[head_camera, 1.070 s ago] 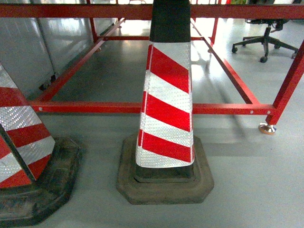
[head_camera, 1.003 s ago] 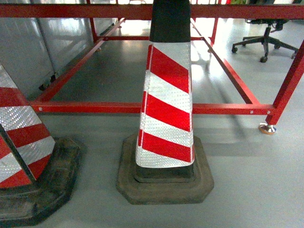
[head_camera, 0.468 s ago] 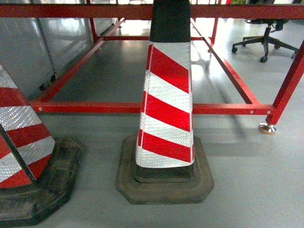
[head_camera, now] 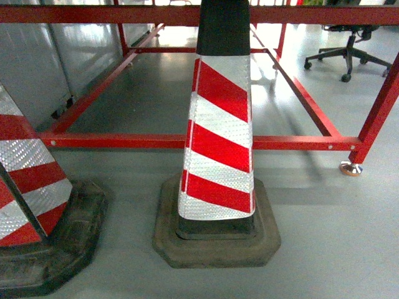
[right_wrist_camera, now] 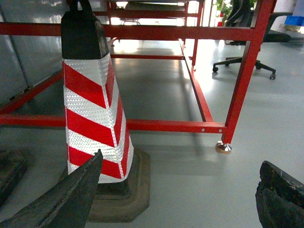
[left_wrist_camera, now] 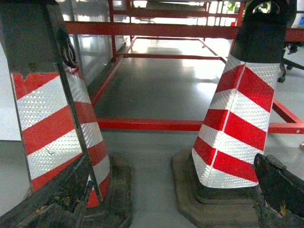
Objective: Sort blue parts and orange caps into right shelf containers
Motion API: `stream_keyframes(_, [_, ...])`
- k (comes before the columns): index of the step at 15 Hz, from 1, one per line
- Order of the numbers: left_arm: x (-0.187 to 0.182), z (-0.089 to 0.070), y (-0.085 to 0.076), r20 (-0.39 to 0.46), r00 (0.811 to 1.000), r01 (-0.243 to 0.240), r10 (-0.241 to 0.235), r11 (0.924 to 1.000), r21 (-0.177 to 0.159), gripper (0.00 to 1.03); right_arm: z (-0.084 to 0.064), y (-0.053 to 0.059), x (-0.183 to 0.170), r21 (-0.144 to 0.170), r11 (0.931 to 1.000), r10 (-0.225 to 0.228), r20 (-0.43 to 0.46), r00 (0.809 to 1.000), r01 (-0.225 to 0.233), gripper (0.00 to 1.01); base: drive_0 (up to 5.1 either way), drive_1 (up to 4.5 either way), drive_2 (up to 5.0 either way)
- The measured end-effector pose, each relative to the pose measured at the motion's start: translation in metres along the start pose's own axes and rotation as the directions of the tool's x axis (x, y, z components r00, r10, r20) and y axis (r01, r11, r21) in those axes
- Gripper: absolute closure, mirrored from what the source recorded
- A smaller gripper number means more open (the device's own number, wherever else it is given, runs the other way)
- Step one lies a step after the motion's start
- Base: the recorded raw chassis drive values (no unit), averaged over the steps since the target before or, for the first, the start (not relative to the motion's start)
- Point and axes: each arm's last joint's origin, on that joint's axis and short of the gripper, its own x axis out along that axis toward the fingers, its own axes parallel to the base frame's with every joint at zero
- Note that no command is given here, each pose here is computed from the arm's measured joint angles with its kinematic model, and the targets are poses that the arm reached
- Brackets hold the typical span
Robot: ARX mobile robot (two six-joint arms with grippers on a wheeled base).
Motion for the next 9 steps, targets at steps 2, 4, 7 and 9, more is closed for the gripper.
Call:
stream_keyframes(2, [0.0000, 0.0000, 0.0000, 0.000, 1.000, 0.000, 0.000, 1.0000, 0.000, 0.05, 0.0000, 0.0000, 0.0000, 0.000, 1.0000, 0.000, 0.000, 1.000, 0.000, 0.03, 0.0, 0.00, 0.0])
stream_keyframes(4, [0.0000, -0.0002, 0.0000, -0.002, 1.000, 0.000, 0.000, 1.0000, 0.000, 0.05, -0.0002, 0.0000, 0.0000, 0.000, 1.0000, 0.000, -0.002, 1.000, 0.000, 0.03, 0.0, 0.00, 0.0])
stream_keyframes(7, [0.0000, -0.0003, 0.0000, -0.003, 1.000, 0.000, 0.000, 1.0000, 0.000, 0.05, -0.0001, 0.0000, 0.0000, 0.000, 1.0000, 0.000, -0.002, 1.000, 0.000, 0.03, 0.0, 0.00, 0.0])
stream_keyframes(9, [0.0000, -0.0003, 0.0000, -0.003, 1.000, 0.000, 0.000, 1.0000, 0.000, 0.05, -0.0002, 0.0000, 0.0000, 0.000, 1.0000, 0.000, -0.002, 1.000, 0.000, 0.03, 0.0, 0.00, 0.0])
